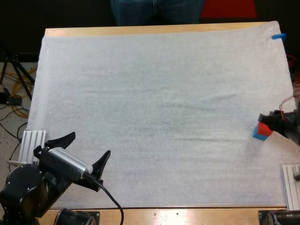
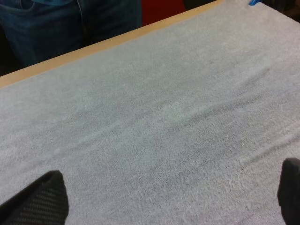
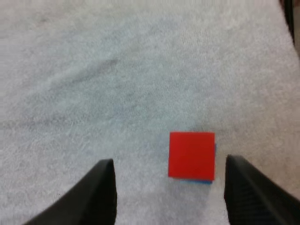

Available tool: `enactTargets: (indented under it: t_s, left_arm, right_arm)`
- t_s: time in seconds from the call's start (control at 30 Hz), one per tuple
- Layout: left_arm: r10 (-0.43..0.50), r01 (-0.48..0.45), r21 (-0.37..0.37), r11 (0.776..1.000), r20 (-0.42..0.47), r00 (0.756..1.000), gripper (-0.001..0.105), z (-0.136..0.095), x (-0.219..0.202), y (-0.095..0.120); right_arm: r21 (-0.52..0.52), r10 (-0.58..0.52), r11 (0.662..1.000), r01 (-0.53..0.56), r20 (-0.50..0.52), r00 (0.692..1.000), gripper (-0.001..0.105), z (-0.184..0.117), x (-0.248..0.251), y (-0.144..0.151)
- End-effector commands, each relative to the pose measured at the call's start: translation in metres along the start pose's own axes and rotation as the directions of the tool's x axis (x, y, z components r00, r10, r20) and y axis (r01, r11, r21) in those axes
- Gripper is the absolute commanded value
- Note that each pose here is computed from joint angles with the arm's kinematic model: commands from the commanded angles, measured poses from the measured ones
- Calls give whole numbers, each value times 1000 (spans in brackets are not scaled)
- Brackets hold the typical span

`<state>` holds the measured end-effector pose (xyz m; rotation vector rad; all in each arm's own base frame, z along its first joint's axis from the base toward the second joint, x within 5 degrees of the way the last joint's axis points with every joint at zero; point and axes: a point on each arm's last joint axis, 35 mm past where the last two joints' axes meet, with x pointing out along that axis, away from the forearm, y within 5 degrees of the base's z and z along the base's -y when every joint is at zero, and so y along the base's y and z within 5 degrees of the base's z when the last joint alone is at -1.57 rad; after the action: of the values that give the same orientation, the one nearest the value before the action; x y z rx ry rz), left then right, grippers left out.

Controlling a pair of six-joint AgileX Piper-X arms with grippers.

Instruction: Stack red cube on blue cube

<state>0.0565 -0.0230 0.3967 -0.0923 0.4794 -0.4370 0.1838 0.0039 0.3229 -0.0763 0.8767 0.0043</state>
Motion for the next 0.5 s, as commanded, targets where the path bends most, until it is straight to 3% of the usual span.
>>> enactTargets:
  t_s: [0.0,0.17,0.3,0.47]
  left_arm:
    - [-2,2,-7,1000,0,1000,87,1,-1,0]
    - [3,-3,48,999,0,1000,87,1,-1,0]
    - [39,-40,68,997,5,999,87,1,-1,1]
    - [181,-182,82,980,21,983,87,2,-1,6]
  right_arm:
    - [-35,4,999,-3,32,999,50,-1,-13,-1]
    - [-182,-2,983,31,157,988,50,-10,-47,-2]
    - [-209,-6,976,56,233,973,50,-19,-69,-2]
    - [-219,-11,972,84,316,949,50,-38,-98,-3]
